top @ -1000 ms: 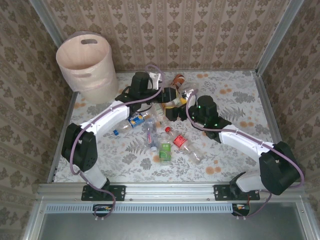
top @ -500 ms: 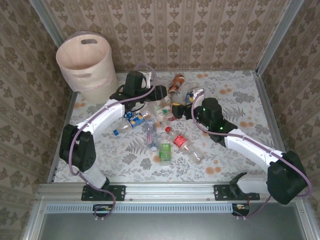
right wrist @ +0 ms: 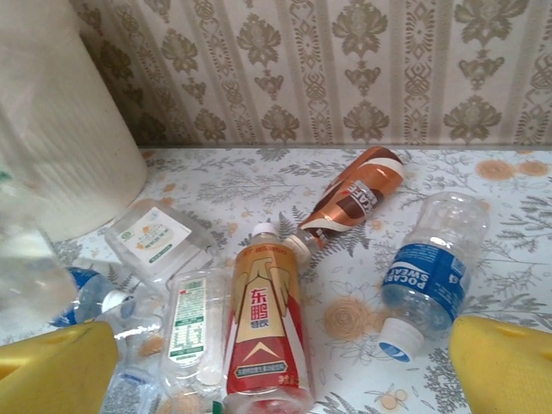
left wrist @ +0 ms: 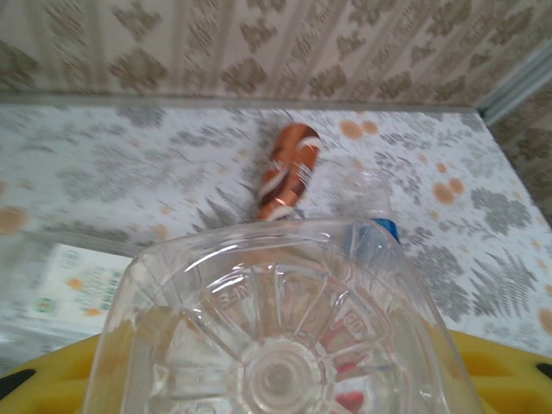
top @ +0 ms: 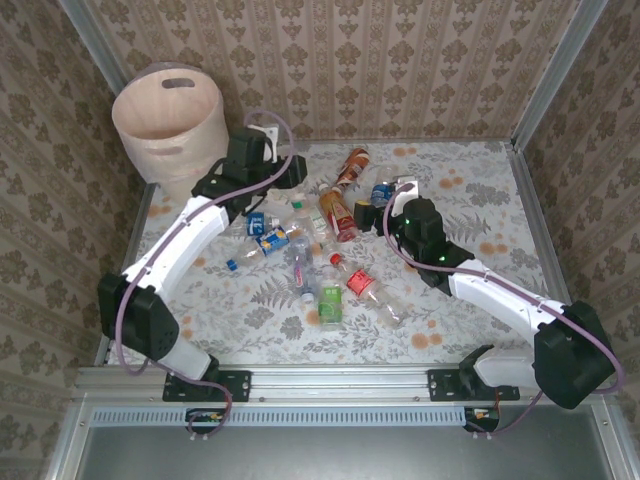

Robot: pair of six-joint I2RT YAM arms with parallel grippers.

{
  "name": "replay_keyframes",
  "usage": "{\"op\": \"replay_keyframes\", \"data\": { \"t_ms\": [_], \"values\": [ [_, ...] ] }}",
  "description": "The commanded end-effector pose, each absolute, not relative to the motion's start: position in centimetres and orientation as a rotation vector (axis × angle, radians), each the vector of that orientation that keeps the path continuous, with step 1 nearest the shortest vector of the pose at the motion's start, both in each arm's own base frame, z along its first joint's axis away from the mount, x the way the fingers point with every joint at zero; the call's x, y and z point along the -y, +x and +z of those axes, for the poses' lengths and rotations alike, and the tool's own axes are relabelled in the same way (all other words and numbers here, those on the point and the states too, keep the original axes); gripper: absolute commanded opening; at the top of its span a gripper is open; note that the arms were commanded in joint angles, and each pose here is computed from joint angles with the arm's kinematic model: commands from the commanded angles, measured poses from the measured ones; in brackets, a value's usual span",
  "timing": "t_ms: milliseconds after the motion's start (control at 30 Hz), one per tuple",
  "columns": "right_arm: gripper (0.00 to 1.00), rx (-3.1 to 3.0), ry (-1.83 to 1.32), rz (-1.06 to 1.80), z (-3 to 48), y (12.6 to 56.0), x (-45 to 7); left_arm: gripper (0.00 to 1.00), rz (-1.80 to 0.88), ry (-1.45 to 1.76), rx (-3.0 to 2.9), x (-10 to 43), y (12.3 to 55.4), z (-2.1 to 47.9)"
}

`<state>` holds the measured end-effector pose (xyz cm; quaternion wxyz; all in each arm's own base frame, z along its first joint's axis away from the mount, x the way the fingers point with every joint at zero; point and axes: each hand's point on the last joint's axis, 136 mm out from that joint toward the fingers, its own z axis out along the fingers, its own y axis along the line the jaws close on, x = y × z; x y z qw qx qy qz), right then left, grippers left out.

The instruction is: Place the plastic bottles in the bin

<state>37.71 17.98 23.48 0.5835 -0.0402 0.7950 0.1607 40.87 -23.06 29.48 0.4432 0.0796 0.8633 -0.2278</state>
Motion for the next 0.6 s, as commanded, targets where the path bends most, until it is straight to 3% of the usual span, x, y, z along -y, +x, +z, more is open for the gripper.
{"op": "replay_keyframes", "data": {
  "t_ms": [0, 567],
  "values": [
    [1.00, -1.842, -0.025, 0.342, 23.8, 37.9, -17.0, 0.54, -0.340, 0.203, -2.033, 19.7, 41.1, 34.2],
    [1.00, -1.824, 0.023, 0.355, 24.2, 37.7, -16.5, 0.53, 0.171, 0.082, -1.688, 9.8, 44.3, 47.8]
  ]
}}
